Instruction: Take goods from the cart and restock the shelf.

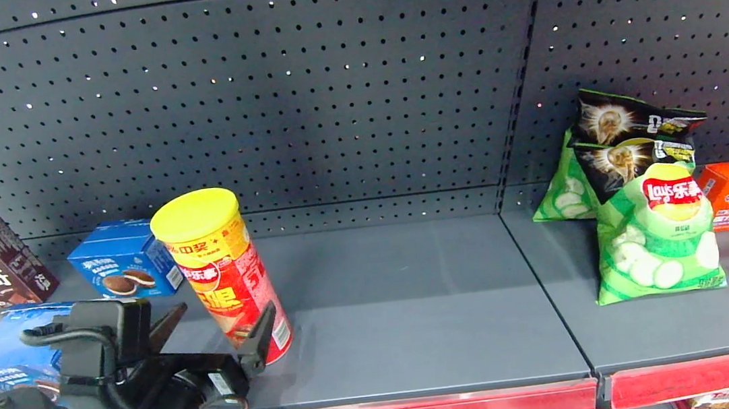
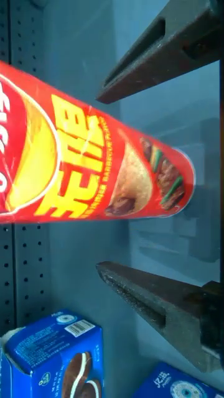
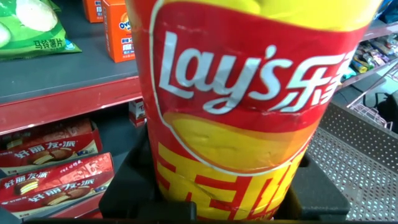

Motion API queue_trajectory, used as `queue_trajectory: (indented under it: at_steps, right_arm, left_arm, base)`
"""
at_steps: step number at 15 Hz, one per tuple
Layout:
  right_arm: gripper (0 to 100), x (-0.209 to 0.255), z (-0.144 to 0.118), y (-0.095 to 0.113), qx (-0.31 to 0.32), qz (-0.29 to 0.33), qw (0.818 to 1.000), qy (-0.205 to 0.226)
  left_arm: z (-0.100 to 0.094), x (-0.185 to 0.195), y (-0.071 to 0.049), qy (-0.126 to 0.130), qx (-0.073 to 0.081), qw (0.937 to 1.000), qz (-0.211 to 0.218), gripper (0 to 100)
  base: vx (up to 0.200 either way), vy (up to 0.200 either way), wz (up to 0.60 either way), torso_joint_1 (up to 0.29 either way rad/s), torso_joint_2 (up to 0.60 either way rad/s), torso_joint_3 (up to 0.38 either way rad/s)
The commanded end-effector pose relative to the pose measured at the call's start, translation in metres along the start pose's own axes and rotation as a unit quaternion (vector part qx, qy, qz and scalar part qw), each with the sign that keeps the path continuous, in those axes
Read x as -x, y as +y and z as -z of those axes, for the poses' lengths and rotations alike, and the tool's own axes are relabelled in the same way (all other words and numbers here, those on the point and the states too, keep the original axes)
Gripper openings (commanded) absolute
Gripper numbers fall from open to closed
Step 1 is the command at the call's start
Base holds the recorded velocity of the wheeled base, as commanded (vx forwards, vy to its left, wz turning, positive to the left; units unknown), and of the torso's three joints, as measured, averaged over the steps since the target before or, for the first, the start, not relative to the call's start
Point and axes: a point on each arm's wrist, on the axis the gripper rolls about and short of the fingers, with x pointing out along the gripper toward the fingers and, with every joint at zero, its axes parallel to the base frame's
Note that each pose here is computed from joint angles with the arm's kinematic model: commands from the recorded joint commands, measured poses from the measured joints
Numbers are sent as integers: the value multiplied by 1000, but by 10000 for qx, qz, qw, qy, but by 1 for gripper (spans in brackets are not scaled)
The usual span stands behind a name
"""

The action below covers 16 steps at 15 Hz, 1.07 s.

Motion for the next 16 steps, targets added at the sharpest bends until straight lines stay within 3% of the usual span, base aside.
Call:
queue_trajectory:
  at_steps: [1, 11, 16]
  right_arm:
    - [0, 0, 0, 0, -6, 0, 10000, -4]
    - [0, -3, 4, 2, 47, -12, 10000, 83]
    - [0, -3, 5, 3, 42, -1, 9999, 111]
  left_arm:
    - [-7, 9, 3, -144, 84, 9999, 42, 100]
    - [-32, 36, 18, -799, 433, 9959, 12, 100]
    - [-53, 55, 33, -1458, 762, 9862, -184, 100]
  base:
    - [0, 0, 0, 0, 0, 0]
    - [0, 0, 0, 0, 0, 0]
    - [0, 0, 0, 0, 0, 0]
